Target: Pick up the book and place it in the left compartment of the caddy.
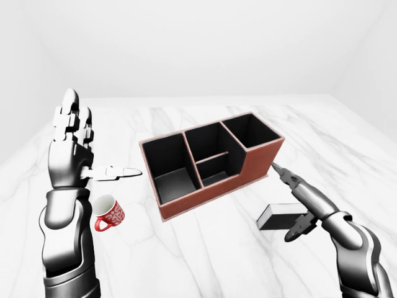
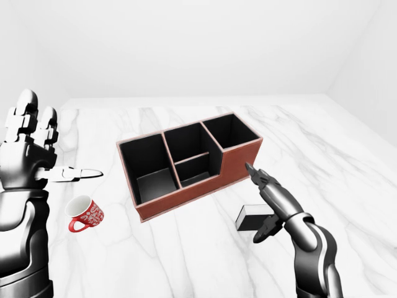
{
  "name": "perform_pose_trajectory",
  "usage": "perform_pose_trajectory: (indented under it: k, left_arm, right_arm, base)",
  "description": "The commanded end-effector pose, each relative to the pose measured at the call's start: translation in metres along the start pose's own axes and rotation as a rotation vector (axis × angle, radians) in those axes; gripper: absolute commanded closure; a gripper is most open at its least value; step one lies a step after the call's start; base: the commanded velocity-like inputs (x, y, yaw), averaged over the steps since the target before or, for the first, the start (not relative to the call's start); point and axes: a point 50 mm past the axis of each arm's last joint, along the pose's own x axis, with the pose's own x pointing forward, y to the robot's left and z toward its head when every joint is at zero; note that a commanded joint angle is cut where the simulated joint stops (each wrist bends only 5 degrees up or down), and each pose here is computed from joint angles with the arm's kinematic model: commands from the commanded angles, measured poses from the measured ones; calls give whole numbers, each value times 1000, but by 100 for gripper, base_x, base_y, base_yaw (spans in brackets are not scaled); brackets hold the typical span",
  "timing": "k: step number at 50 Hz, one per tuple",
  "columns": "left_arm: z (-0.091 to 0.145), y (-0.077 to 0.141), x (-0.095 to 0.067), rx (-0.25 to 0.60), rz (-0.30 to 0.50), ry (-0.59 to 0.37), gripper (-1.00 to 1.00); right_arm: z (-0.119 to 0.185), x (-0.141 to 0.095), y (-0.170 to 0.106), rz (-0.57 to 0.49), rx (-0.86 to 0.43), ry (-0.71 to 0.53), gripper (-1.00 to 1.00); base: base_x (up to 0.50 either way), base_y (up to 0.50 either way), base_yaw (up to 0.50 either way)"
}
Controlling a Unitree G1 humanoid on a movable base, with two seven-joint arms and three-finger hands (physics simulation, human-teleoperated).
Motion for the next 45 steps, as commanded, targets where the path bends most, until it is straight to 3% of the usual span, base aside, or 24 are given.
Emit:
perform_pose_trajectory:
  k: [1,23,45]
  left_arm:
    - [-6,0,-1,-2,2,25,-100]
    - [-11,5,-7,-6,16,51,-100]
    - [-14,7,-12,-11,28,71,-100]
  right_arm:
    - [-9,8,5,50,-27,49,-100]
    - [-36,15,12,149,-130,208,-100]
    - [-36,31,21,216,-161,216,-100]
  base:
    - [0,0,0]
    - [0,0,0]
    - [0,0,0]
